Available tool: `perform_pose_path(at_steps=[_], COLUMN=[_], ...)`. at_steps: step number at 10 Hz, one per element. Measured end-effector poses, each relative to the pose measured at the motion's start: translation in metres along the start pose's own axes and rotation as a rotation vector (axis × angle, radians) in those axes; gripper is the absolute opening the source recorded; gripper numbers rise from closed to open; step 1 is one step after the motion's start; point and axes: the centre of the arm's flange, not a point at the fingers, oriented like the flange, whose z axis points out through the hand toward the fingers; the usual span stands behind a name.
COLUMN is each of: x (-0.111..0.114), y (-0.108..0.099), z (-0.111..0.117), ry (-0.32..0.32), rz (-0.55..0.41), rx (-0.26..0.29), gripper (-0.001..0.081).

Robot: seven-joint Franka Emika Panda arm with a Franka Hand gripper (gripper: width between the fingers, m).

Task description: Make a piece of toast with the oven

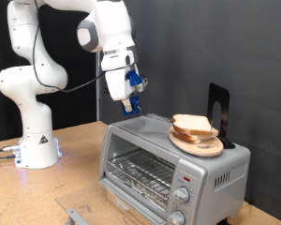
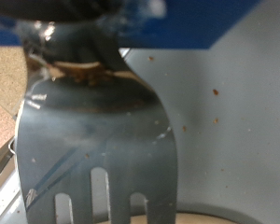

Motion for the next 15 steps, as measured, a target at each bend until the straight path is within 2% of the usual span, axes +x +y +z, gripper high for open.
perform_pose_path(at_steps=[5, 8, 11, 15], x=[0.005, 0.028, 0.053, 0.064], y=[0.000, -0.004, -0.008, -0.011], z=[0.000, 0.012, 0.023, 0.031], ry=[0.003, 0.013, 0.023, 0.017], rz=[0.034, 0.093, 0.108, 0.097], rx=[-0.011, -0.042, -0.055, -0.058], gripper=[0.0401, 0.0401, 0.0401, 0.0401])
